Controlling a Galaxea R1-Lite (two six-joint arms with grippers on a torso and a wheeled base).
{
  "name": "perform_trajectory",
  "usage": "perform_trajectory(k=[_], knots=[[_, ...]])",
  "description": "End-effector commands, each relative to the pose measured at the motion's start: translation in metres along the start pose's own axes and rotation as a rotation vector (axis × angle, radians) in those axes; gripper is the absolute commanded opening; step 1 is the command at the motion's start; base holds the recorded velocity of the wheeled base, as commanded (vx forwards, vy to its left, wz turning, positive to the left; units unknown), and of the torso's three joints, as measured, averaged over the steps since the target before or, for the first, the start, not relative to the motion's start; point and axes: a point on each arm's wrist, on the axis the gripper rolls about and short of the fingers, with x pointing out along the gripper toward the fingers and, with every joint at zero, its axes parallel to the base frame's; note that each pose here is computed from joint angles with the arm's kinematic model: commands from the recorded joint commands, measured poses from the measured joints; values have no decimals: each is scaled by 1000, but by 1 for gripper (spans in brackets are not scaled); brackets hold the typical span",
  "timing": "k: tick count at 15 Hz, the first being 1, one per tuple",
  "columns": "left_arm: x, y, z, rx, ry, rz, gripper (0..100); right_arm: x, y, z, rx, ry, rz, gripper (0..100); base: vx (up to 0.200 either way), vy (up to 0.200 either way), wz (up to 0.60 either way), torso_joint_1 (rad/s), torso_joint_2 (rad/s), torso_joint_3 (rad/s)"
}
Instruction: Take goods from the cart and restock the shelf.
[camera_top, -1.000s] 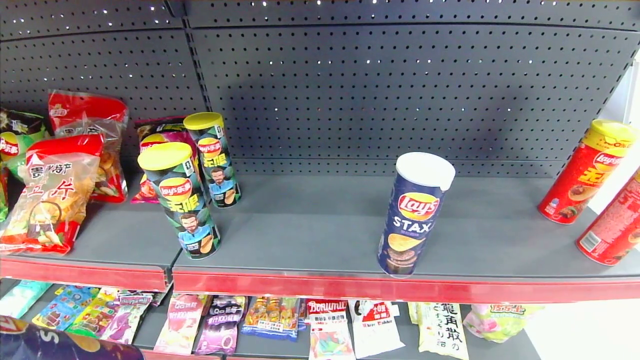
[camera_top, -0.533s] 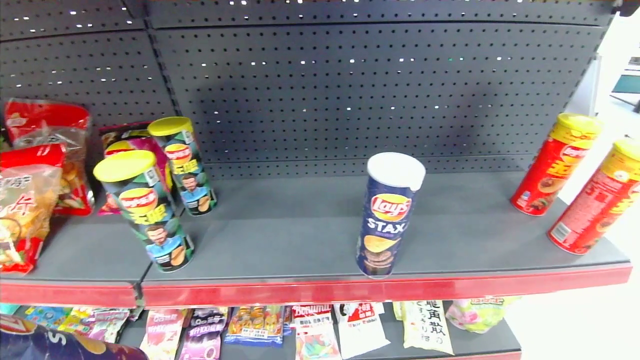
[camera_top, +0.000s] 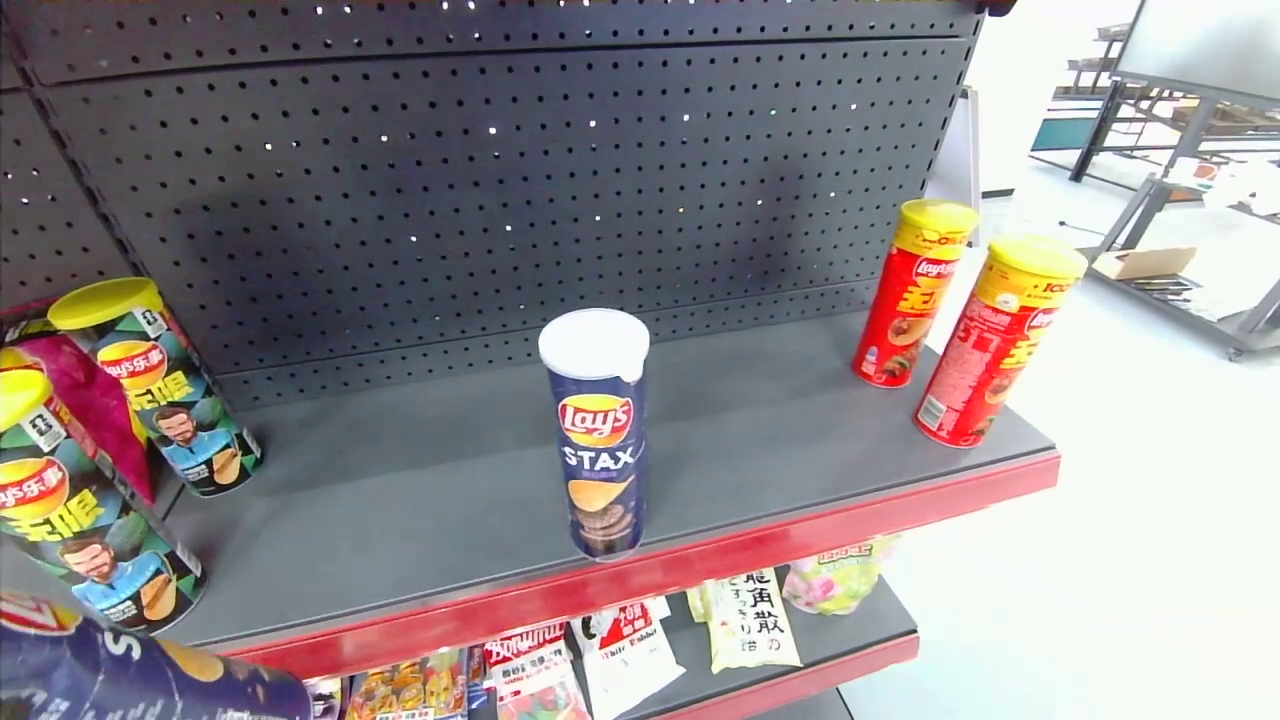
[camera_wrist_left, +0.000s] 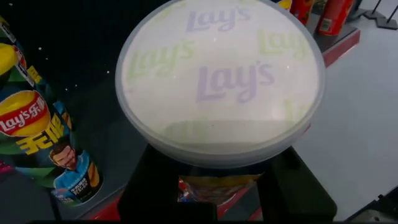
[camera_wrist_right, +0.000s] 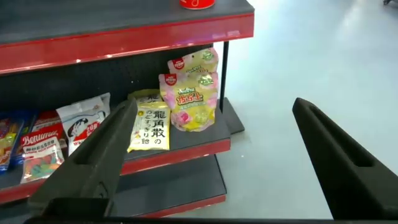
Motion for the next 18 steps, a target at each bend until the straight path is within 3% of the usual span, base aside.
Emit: perform_trajectory(k=[1,5,7,12,15,18], knots=[[32,13,13,-27,49,-2,0,0,0,0,5,4,-2,100,0,0,0,0,0,0],[97,39,34,-36,80,-8,0,0,0,0,8,4,-5,100,0,0,0,0,0,0],[123,48,35,-41,97,-14,0,0,0,0,8,4,-6,100,0,0,0,0,0,0],[161,54,34,-55,152,-57,0,0,0,0,8,4,-5,100,0,0,0,0,0,0],[185,62,41,-58,160,-66,0,0,0,0,8,4,-6,100,0,0,0,0,0,0],[225,55,51,-48,163,-144,0,0,0,0,8,4,-6,100,0,0,0,0,0,0]])
